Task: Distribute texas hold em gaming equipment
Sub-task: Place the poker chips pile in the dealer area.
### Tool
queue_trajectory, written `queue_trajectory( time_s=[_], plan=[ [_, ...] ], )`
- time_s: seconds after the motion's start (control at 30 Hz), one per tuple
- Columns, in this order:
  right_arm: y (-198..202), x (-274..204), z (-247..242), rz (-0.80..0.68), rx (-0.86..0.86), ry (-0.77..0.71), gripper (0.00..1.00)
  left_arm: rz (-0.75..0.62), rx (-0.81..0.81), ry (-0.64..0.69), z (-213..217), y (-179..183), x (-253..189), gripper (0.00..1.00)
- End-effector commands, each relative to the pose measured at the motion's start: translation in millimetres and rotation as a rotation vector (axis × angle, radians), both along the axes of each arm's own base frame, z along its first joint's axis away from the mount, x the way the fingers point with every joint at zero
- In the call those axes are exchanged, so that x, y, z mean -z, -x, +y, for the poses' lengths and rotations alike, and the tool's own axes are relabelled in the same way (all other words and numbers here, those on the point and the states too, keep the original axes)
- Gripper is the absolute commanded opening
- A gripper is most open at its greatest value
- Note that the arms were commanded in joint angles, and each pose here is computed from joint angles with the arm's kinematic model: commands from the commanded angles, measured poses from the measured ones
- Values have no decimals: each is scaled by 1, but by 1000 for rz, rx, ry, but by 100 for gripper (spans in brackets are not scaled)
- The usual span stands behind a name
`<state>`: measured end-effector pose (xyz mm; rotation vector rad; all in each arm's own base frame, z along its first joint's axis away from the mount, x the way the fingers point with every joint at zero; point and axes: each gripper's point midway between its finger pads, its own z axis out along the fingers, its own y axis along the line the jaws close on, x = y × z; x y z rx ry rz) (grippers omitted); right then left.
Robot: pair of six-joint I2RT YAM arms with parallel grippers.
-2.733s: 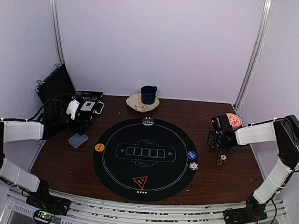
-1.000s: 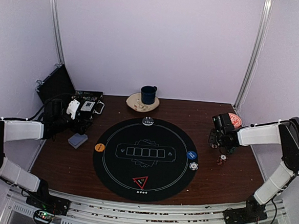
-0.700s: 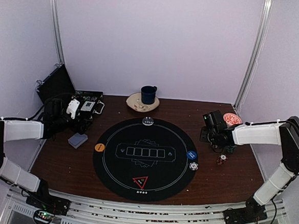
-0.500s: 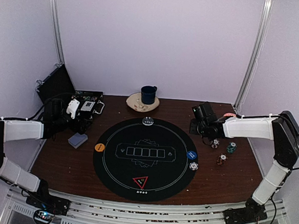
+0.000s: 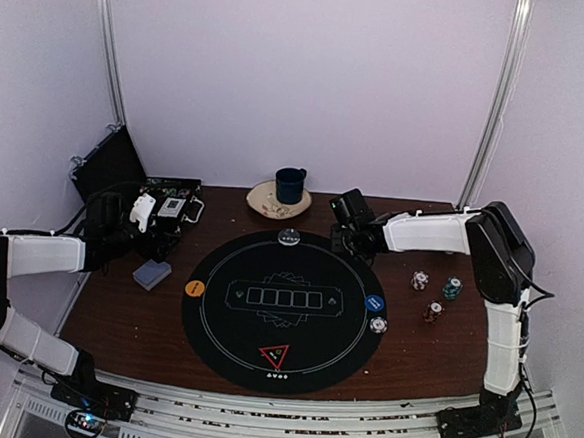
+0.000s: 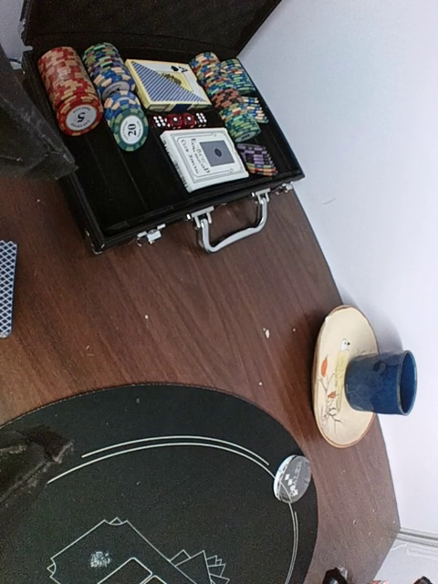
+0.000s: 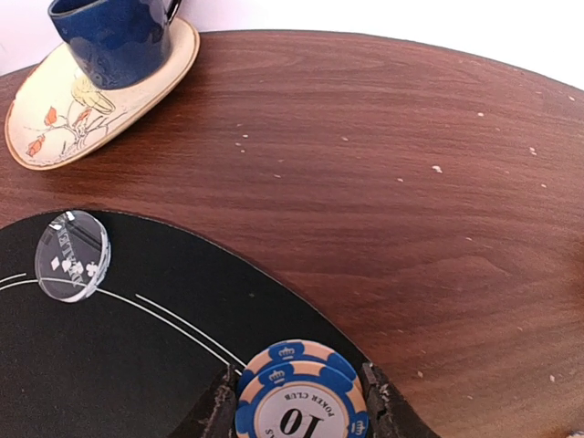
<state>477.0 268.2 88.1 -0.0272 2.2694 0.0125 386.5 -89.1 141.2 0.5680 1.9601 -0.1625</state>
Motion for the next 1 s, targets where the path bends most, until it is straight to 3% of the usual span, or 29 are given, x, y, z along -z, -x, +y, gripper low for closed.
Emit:
queue_trajectory(
  time_s=[0.0, 0.53, 0.97],
  plan=[
    [-12, 3, 17, -8, -24, -5, 22, -59, -11, 9, 2, -11, -17, 98],
    [-39, 50, 54, 11, -64, -18, 22, -57, -15, 3, 3, -12, -15, 98],
    [-53, 58, 84, 29, -130, -44, 23, -54, -17, 0, 4, -13, -14, 98]
  ],
)
